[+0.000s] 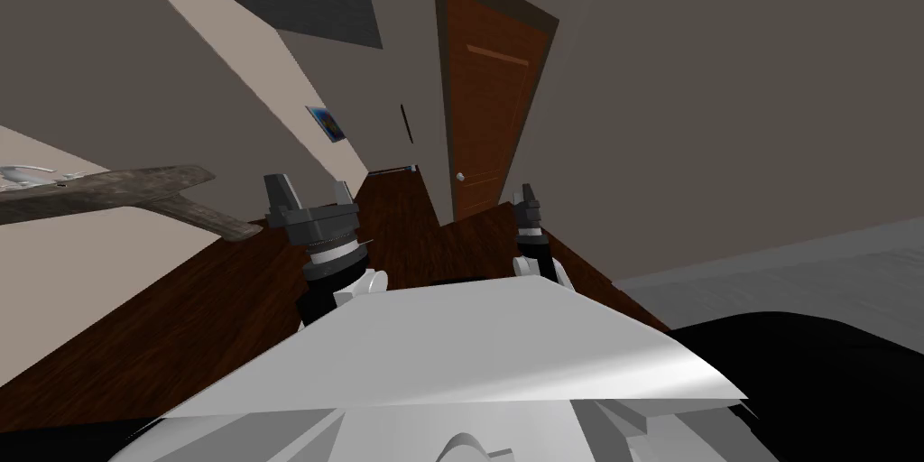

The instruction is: Pull the door open

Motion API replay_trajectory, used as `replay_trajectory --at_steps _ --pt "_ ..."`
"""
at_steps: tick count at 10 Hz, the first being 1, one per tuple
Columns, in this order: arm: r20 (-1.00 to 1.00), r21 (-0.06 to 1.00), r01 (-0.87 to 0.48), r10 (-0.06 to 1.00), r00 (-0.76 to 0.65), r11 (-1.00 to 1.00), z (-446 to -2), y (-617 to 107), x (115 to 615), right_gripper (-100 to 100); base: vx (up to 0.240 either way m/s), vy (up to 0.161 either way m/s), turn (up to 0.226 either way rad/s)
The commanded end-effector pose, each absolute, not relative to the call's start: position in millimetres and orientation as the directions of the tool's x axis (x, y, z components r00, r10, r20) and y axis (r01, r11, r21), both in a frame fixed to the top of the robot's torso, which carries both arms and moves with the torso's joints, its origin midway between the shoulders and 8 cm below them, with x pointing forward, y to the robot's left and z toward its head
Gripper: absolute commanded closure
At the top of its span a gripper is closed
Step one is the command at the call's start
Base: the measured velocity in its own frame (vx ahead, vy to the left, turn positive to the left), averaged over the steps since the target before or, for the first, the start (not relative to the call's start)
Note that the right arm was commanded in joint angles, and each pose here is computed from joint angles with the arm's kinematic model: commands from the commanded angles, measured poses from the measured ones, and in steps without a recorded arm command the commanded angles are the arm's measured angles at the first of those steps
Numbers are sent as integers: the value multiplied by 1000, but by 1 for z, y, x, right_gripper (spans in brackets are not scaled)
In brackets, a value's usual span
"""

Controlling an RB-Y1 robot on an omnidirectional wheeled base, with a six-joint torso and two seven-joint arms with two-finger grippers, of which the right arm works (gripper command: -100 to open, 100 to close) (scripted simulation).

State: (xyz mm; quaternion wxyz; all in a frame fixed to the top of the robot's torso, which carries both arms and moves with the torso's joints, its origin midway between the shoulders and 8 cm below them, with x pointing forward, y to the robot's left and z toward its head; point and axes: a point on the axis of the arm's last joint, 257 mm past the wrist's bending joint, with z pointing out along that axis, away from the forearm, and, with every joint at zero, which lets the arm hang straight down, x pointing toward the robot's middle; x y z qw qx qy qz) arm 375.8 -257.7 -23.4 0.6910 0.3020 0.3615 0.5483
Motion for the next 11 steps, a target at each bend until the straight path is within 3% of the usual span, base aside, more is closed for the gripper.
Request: replay_trajectory --at_steps 1,11 --pt "-123 829 -536 987 99 157 -34 -256 380 -100 56 -4 114" --pt "140 866 -474 987 -73 -158 -90 -253 401 -100 80 -13 95"
